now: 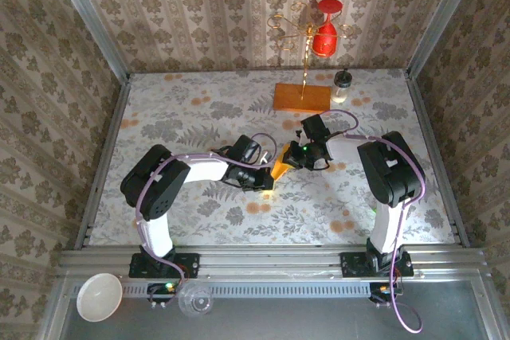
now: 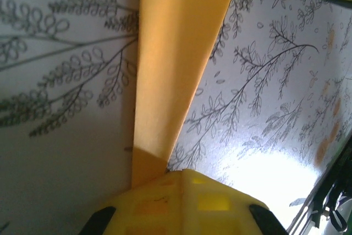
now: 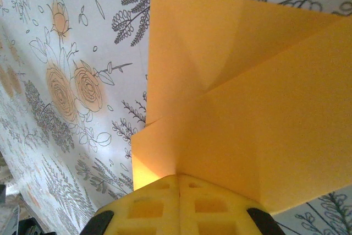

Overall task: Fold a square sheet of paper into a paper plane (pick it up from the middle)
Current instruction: Fold the wing for the fifth time at the center of the table.

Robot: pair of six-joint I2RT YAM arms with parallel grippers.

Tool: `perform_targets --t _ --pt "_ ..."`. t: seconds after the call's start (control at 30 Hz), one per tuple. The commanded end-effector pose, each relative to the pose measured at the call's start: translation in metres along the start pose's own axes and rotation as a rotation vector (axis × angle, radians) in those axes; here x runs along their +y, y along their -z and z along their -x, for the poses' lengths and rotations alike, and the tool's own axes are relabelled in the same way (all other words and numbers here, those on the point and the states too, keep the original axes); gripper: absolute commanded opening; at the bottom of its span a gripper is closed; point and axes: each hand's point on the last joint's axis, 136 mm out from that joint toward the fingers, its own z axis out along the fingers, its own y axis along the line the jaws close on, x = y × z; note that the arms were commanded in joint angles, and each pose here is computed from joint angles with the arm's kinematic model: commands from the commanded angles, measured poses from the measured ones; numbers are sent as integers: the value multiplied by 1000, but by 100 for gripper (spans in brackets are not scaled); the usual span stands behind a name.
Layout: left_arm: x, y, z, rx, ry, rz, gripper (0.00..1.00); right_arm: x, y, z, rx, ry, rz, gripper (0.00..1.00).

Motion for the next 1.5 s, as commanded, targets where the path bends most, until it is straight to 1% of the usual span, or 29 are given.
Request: perform_targets --t 0.0,0.1,0.17,0.3,0.37,0.43,0.53,0.6,0.77,0.87,0.93,1.0,1.1,1.17,1.37,1.47 --pt "46 -4 -67 187 142 147 0 -72 -17 -27 69 -117 -238 6" --pt "45 -3 -69 174 158 125 0 -68 -16 -26 67 -112 -223 7" --pt "36 2 -64 150 155 93 1 -63 -16 -25 66 -103 -200 7" --pt "2 28 -33 48 110 10 3 -34 -6 -19 53 -43 -101 11" --pt "-14 48 -13 -28 88 -33 6 -13 7 -13 33 1 -56 16" --pt "-20 69 2 -99 86 -54 10 6 23 -8 4 37 -26 22" --pt "-11 99 19 -201 114 -32 22 22 48 -3 -47 69 -26 35" --pt "2 118 27 -262 139 1 31 20 61 -1 -88 73 -81 44" --pt "46 155 29 -383 205 144 63 -8 89 1 -196 53 -325 59" --pt "69 171 29 -433 247 199 77 -13 92 -3 -219 47 -410 67" --pt "79 177 28 -459 256 227 85 -10 89 -5 -228 62 -453 72" --pt "84 181 28 -483 260 242 91 -6 84 -6 -235 80 -494 74" --pt "91 181 25 -494 271 242 98 -2 75 -6 -243 87 -556 75" --pt "95 181 23 -492 278 240 100 0 67 -7 -242 87 -581 75" --pt "97 178 16 -472 264 219 100 4 45 -10 -202 90 -612 75" --pt "97 177 15 -465 261 221 100 -3 45 -10 -207 79 -649 73"
